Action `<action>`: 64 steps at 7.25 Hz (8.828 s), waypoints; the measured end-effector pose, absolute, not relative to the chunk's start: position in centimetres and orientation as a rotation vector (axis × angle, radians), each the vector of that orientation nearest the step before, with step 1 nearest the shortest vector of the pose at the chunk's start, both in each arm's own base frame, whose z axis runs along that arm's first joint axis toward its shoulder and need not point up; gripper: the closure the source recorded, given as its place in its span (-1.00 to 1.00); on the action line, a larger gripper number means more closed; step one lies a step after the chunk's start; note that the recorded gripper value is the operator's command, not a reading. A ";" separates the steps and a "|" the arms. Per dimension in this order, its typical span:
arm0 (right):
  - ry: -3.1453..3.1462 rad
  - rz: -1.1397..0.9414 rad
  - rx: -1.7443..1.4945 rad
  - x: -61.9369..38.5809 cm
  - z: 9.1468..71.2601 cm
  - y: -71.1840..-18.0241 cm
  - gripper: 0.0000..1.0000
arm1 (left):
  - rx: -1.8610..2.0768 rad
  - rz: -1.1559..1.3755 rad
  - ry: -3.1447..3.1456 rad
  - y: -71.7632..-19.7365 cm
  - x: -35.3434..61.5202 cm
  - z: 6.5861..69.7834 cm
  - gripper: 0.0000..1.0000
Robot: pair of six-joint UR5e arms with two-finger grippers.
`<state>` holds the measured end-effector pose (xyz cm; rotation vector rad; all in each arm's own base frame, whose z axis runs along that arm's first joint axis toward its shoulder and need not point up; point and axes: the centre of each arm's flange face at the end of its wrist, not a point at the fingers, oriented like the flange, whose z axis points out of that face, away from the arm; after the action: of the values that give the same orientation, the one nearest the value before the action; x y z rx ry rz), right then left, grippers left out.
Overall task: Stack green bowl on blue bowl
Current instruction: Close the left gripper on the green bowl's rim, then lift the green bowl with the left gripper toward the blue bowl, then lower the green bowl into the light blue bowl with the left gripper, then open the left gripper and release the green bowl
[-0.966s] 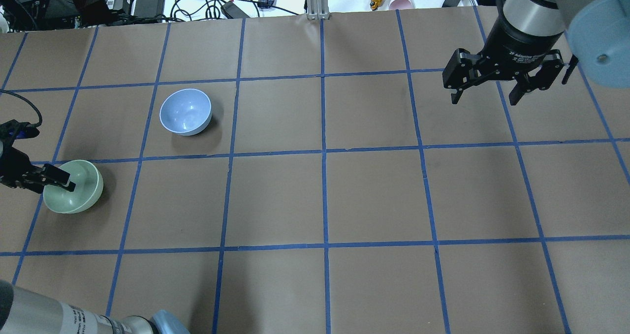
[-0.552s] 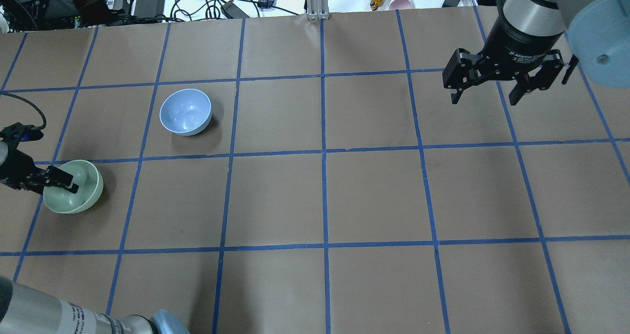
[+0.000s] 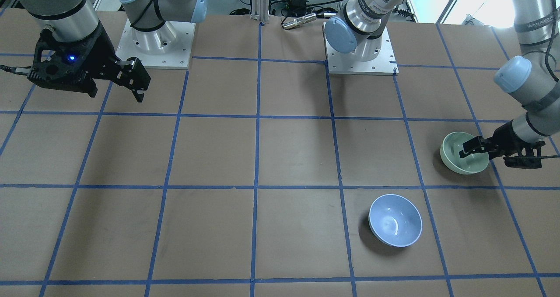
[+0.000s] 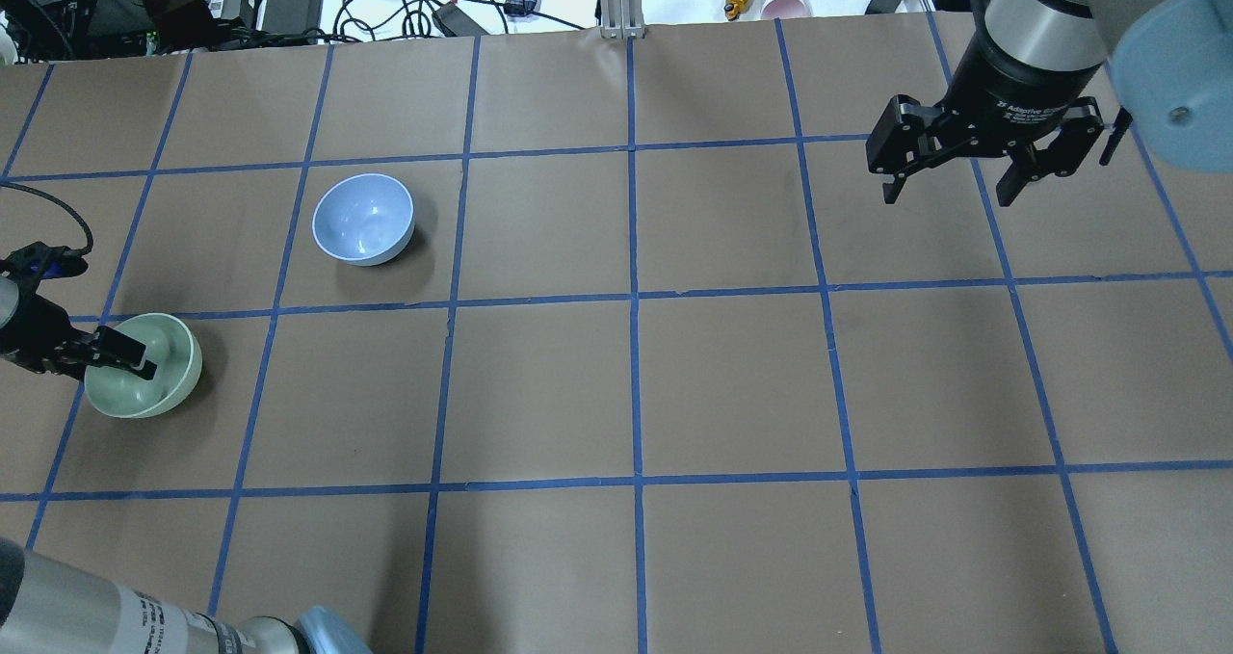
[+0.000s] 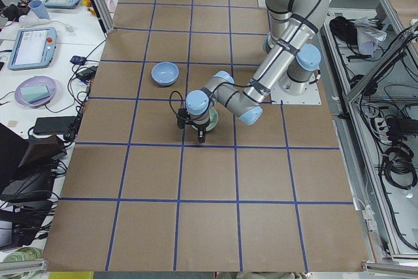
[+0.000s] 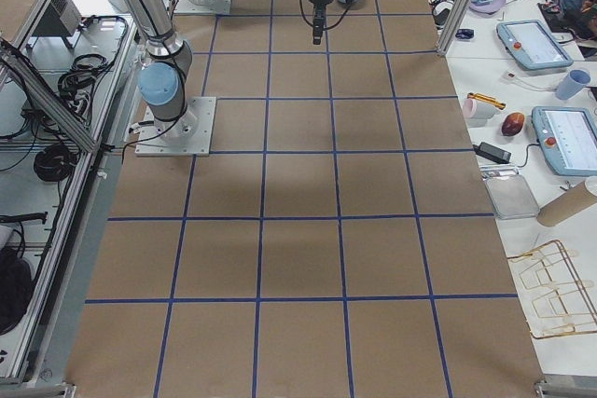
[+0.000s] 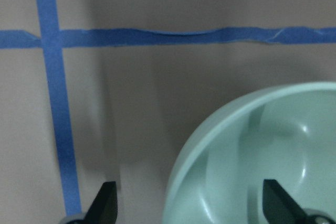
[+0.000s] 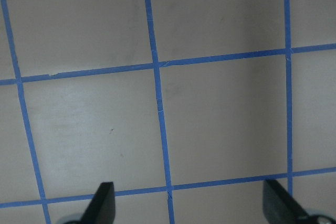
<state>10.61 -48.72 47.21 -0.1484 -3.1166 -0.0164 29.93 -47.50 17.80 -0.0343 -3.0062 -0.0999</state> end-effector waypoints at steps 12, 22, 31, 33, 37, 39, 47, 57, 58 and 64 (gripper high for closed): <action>-3.117 -0.016 -0.148 10.6 47.2 -48.7 -1.00 | -0.162 -0.099 -2.990 -47.5 30.0 17.2 0.86; -3.117 -0.016 -0.148 10.6 47.2 -48.7 -1.00 | -0.148 -0.080 -3.006 -47.6 30.1 19.1 1.00; -3.117 -0.016 -0.148 10.6 47.2 -48.7 -1.00 | -0.021 -0.042 -2.860 -50.9 28.3 31.2 1.00; -3.117 -0.016 -0.148 10.6 47.2 -48.7 -1.00 | 0.013 -0.019 -2.858 -53.5 24.1 34.5 1.00; -3.117 -0.017 -0.148 10.6 47.2 -48.7 -1.00 | 0.095 -0.019 -2.772 -58.2 14.4 37.2 1.00; -3.117 -0.016 -0.148 10.6 47.2 -48.7 -1.00 | 0.127 0.015 -2.727 -60.2 13.0 35.5 1.00; -3.117 -0.016 -0.148 10.6 47.2 -48.7 -1.00 | 0.087 0.076 -2.676 -65.0 12.4 26.9 1.00; -3.117 -0.017 -0.148 10.6 47.2 -48.7 -1.00 | 0.081 0.040 -2.678 -65.1 10.1 24.8 -0.27; -3.117 -0.017 -0.148 10.6 47.2 -48.7 -1.00 | 0.088 0.043 -2.680 -65.2 10.2 24.6 -0.99; -3.117 -0.016 -0.148 10.6 47.2 -48.7 -1.00 | 0.117 0.062 -2.742 -65.1 8.4 27.9 -1.00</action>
<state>10.61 -48.72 47.22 -0.1483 -3.1166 -0.0159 8.40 -65.11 27.85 0.1169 -2.7415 0.0621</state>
